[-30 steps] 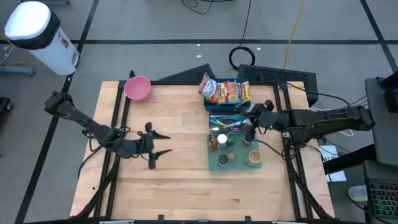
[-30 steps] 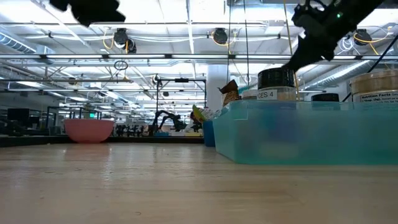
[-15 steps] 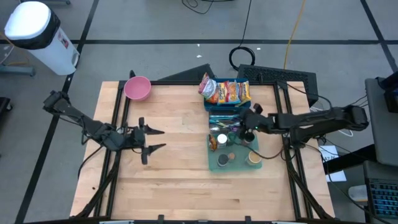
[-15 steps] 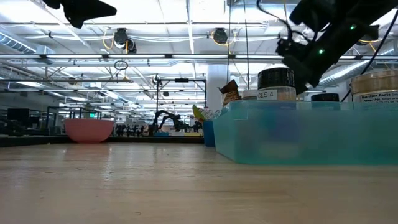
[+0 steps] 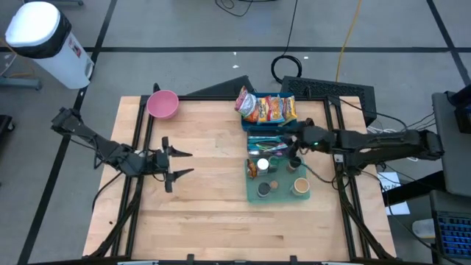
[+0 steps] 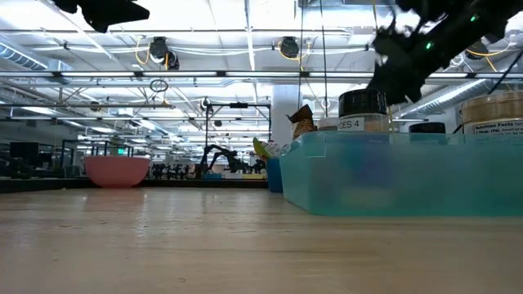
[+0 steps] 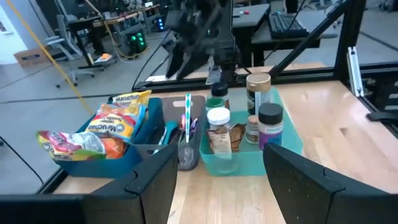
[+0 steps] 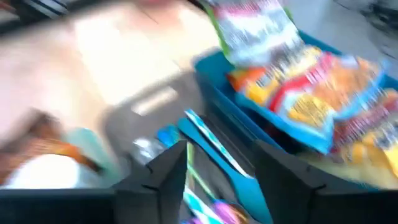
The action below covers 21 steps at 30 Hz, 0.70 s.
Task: Pick & Place Food Item
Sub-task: Return to Home Position
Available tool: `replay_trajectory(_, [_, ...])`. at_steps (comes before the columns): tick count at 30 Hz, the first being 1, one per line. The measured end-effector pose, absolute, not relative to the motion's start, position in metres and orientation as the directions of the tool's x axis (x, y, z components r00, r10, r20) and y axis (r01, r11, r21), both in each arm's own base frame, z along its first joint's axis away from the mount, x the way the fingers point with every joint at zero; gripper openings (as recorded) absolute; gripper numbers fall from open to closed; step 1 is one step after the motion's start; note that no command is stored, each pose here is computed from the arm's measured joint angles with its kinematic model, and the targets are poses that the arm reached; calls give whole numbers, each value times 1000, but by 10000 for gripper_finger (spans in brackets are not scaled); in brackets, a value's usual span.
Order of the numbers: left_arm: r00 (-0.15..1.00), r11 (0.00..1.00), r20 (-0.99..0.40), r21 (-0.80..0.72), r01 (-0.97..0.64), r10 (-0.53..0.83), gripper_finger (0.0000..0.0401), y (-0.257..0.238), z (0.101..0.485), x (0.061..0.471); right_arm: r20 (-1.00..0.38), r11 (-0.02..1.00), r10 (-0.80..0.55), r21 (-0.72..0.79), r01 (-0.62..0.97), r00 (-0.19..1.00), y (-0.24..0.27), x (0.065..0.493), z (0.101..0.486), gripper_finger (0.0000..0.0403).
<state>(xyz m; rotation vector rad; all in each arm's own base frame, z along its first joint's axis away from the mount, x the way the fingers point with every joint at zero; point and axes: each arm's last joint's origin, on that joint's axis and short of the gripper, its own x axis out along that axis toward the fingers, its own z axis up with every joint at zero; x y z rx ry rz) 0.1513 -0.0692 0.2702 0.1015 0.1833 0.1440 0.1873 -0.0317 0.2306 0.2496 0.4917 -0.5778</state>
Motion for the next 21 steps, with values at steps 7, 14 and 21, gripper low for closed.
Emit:
replay_trajectory(7, [979,988,-186,138,-64,89,244,-52,272,120,-362,875,-303,261,408,881,-22,149,264,210])
replay_trajectory(14, [994,995,-72,74,-72,77,244,-31,241,87,-308,905,-117,359,229,944,-14,124,249,214])
replay_trajectory(21, [1000,1000,-1,0,-12,12,244,-24,211,77,-153,936,-106,318,151,983,-14,127,213,213])
